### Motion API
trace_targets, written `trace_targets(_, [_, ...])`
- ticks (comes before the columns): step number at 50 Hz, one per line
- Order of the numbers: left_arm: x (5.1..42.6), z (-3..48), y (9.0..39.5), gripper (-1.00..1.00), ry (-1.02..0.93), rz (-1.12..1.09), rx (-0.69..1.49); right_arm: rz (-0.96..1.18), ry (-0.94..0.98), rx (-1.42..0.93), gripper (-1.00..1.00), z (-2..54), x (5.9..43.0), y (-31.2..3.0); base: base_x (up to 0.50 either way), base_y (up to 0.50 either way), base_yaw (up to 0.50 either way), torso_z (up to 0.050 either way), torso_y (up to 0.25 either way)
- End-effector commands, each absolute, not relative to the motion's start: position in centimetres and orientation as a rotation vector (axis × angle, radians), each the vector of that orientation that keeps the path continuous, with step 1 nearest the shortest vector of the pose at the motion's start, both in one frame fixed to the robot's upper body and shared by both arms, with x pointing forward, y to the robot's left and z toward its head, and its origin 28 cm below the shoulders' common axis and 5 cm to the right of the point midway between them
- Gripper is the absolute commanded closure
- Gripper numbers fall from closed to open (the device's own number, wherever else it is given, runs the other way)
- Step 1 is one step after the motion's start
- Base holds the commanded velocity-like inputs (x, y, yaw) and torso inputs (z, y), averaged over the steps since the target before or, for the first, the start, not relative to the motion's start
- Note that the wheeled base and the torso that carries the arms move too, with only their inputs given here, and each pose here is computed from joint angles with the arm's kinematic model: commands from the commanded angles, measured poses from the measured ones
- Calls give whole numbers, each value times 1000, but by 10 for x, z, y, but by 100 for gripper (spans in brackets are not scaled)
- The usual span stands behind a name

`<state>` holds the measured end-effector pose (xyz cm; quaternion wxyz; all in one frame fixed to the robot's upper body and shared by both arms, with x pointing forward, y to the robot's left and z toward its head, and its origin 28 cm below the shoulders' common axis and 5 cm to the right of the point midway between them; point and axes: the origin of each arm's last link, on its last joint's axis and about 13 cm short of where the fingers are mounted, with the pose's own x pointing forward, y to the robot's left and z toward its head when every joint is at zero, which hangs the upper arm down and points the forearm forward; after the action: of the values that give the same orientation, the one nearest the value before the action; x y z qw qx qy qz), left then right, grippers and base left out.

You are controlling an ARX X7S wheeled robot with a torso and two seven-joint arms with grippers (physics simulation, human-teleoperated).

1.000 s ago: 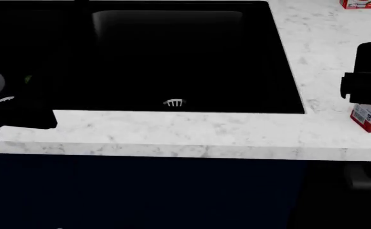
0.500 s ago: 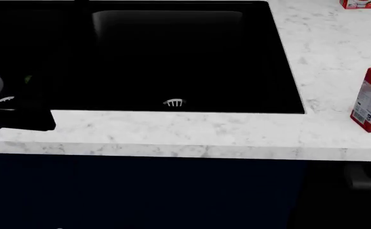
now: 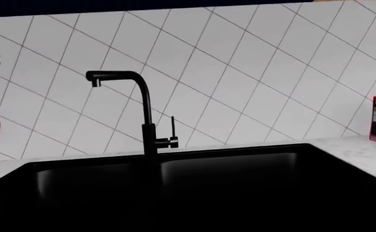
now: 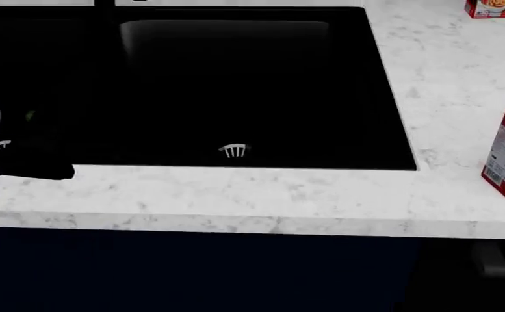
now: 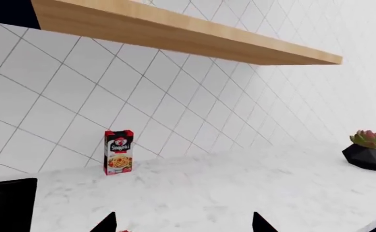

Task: Pick the boxed drink from the counter and place it in the sink

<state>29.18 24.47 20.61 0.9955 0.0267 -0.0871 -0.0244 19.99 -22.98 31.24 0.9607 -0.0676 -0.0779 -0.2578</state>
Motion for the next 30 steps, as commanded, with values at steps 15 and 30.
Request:
trace_targets(15, [288,206,243,-100,-178,-57,57,-480,-174,-94,-100,307,195,-233,161,-327,0,0,0])
trace_targets(30, [288,204,243,-100,-173,-63,54,-451,-207,-107,-100,310,193,-230,171,-446,0,0,0])
